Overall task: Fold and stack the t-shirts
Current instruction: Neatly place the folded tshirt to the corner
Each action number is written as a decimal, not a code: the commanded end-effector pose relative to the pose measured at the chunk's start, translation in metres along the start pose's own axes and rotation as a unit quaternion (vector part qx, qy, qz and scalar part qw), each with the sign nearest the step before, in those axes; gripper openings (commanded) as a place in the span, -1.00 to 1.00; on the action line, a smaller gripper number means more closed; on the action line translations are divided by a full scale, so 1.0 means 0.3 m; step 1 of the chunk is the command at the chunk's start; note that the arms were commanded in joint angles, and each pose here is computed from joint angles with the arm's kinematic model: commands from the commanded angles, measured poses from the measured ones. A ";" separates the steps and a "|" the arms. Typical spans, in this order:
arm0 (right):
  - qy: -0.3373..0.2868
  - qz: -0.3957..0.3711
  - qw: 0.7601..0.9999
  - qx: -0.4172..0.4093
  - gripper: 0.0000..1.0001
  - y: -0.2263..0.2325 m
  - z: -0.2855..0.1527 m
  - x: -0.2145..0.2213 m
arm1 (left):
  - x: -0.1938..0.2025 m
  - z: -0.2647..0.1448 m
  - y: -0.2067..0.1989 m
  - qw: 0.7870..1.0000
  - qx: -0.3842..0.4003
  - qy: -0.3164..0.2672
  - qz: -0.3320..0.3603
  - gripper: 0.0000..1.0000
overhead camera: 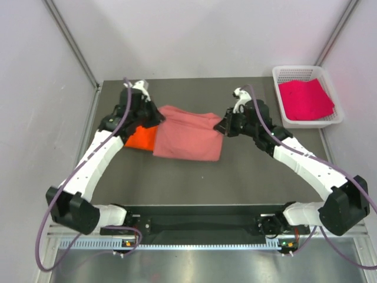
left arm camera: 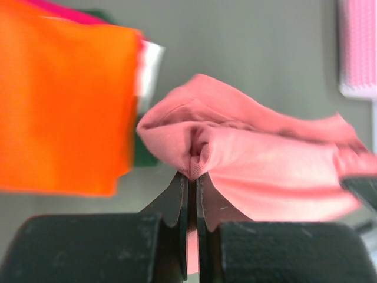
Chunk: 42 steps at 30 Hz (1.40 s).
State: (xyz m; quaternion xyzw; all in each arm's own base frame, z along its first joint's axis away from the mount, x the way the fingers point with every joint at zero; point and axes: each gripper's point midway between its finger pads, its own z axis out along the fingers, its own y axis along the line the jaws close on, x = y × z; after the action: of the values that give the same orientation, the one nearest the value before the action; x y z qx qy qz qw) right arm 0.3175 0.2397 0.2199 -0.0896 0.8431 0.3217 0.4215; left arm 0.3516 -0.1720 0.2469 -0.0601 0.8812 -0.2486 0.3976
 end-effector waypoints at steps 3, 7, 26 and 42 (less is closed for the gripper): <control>-0.061 -0.014 0.997 -0.039 -1.00 0.252 -0.004 -0.116 | -0.150 -0.235 0.246 0.985 -0.155 -0.081 -0.009 -1.00; -0.044 -0.014 0.997 -0.067 -1.00 0.402 0.121 -0.083 | -0.211 -0.312 0.387 0.970 -0.227 -0.087 -0.025 -1.00; -0.024 0.044 0.996 -0.069 -1.00 0.537 0.665 -0.078 | -0.461 0.200 0.739 0.961 -0.243 -0.052 -0.122 -1.00; -0.048 0.067 0.996 -0.014 0.57 0.254 0.756 -0.236 | -0.611 0.270 0.685 0.966 -0.205 -0.110 -0.111 0.51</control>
State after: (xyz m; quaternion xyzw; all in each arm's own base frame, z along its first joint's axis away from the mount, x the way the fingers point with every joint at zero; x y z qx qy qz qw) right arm 0.5001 0.4182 0.1233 0.0137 0.8651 0.3156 0.3896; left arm 0.5619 0.0251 0.1295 -0.2778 0.8927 -0.1007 0.3403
